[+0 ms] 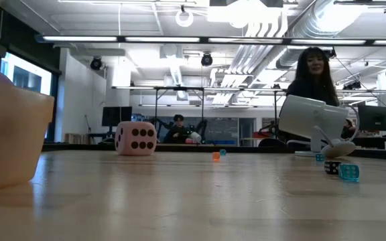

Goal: Pick & Place Dice
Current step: Put the small blue dice into the orange bin

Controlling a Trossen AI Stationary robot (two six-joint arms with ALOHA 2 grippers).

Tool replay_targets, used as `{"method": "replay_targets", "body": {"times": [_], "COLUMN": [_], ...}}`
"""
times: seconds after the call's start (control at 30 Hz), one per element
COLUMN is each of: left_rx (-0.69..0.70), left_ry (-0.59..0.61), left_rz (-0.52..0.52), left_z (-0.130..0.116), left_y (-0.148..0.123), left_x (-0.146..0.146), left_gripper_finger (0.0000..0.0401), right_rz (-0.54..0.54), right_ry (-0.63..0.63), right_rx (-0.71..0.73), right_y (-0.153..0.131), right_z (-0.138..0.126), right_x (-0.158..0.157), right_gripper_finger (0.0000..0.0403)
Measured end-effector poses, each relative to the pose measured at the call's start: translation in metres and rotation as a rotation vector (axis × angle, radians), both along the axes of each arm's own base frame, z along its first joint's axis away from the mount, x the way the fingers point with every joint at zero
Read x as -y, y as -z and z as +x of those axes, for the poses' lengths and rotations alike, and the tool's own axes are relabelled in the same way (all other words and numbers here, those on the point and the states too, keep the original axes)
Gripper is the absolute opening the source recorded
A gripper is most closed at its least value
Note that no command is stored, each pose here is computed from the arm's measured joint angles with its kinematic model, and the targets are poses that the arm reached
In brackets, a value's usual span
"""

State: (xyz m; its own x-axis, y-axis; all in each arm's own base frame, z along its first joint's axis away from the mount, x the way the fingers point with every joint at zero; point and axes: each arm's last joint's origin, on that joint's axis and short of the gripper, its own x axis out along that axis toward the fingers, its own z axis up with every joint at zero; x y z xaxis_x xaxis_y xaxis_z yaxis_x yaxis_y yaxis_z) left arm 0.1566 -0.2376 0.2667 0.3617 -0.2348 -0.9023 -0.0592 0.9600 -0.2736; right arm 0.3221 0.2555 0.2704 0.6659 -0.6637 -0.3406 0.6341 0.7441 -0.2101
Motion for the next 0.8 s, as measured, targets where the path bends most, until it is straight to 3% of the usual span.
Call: {"method": "replay_targets", "body": {"times": [0.23,0.43,0.63,0.8], "left_rx": [-0.039,-0.06,-0.007,0.04], "left_ry": [-0.15,-0.183,-0.043,0.056], "left_rz": [-0.05,-0.072,-0.147,-0.125], "left_z": [0.004,0.003,0.006,0.007], "left_y": [0.001,0.001,-0.004,-0.005], "left_x": [-0.002,-0.002,0.009,0.01], "left_gripper_finger": [0.013,0.013,0.013,0.0131], "right_rz": [0.0,0.008,0.007,-0.006], "right_ry": [0.0,-0.002,-0.002,-0.009], "right_rx": [-0.001,-0.008,-0.009,-0.023], "right_y": [0.0,0.0,0.0,0.0], "right_z": [0.0,0.0,0.0,0.0], "right_x": [0.0,0.0,0.0,0.0], "right_gripper_finger": [0.0391,0.0391,0.0391,0.0391]}}
